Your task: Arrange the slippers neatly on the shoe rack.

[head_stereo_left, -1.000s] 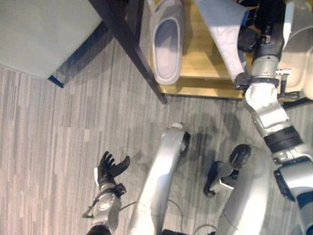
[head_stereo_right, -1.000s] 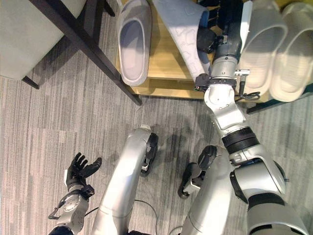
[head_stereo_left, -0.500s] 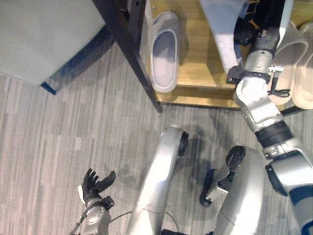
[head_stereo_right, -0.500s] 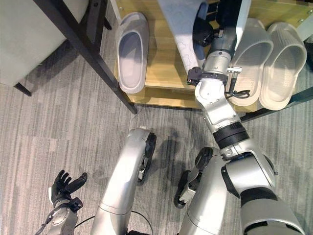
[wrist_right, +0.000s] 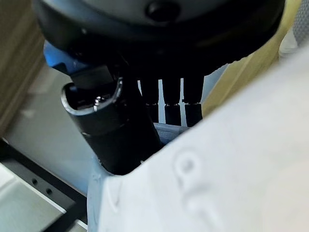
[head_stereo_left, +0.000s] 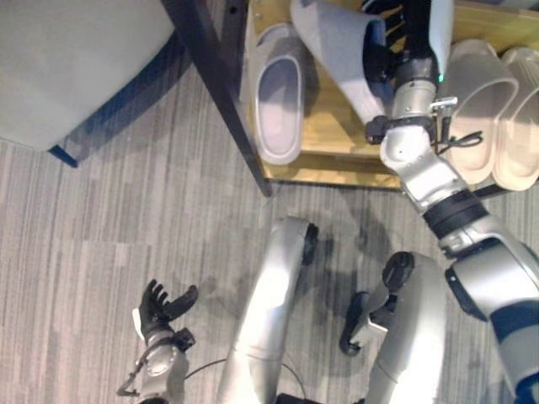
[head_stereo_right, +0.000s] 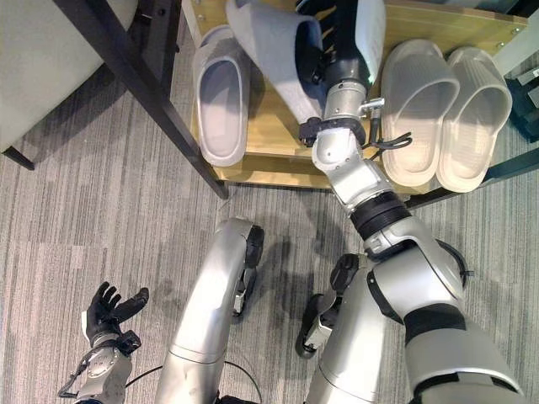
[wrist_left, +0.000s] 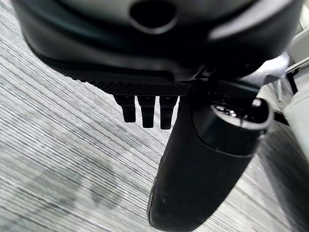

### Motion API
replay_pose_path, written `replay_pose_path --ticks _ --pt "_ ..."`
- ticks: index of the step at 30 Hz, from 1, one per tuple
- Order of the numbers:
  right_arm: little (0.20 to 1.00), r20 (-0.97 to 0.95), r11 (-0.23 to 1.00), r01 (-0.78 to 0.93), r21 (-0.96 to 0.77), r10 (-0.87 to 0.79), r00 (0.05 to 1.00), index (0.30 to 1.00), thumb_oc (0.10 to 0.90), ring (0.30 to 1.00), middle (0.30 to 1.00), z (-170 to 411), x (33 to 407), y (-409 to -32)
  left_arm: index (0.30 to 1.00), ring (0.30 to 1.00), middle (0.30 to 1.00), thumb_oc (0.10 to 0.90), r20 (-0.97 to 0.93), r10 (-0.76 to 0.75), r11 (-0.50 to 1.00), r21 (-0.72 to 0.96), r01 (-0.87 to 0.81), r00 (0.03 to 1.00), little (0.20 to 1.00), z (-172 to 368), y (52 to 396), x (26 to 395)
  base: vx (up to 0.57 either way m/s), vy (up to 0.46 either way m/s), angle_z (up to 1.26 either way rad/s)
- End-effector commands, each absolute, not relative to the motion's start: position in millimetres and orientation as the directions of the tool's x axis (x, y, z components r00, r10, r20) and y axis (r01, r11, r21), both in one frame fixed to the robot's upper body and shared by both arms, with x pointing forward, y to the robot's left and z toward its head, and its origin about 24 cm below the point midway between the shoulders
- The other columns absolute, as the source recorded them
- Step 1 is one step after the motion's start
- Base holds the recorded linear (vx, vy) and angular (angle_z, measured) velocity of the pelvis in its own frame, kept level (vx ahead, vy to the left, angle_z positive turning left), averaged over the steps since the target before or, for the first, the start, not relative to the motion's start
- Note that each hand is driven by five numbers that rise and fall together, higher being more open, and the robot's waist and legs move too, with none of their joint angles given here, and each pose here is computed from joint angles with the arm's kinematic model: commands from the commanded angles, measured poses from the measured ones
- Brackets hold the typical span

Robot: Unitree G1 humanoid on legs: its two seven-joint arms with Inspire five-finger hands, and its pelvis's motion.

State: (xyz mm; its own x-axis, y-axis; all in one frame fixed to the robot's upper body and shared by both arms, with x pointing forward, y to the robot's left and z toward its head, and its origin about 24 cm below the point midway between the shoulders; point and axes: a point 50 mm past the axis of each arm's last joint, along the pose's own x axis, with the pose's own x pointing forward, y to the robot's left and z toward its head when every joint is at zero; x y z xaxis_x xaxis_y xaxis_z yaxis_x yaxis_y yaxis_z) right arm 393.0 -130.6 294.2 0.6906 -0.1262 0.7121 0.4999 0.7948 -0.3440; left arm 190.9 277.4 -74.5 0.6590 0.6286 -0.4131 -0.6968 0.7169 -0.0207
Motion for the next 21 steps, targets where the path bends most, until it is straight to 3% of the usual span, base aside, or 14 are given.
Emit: replay_pose_path --ticks 1,19,20,21 --pt "0.3 0.897 0.84 0.513 -0.177 -0.078 0.436 0.3 0.4 0.3 0.3 374 361 -107 0.9 0.9 0.9 0.8 -0.372 0.713 0.647 0.019 -0.763 0.595 0.9 -71 300 172 0.0 0.0 0.0" --pt "0.316 0.884 0.725 0.655 -0.214 -0.141 0.445 0.316 0.411 0.316 0.316 368 372 -124 0.9 0.9 0.9 0.8 -0.391 0.716 0.644 0.052 -0.763 0.578 0.9 -77 302 164 0.0 -0.001 -0.01" --pt "0.9 0.883 0.724 0.655 -0.215 -0.142 0.447 0.9 0.8 0.9 0.9 368 373 -123 0.9 0.9 0.9 0.8 -0.395 0.716 0.644 0.058 -0.763 0.575 0.9 -78 302 164 0.0 0.0 0.0" --pt "0.9 0.885 0.721 0.657 -0.222 -0.134 0.446 0.9 0.8 0.9 0.9 368 373 -121 0.9 0.9 0.9 0.8 -0.398 0.716 0.644 0.062 -0.762 0.573 0.9 -79 302 163 0.0 0.0 0.0"
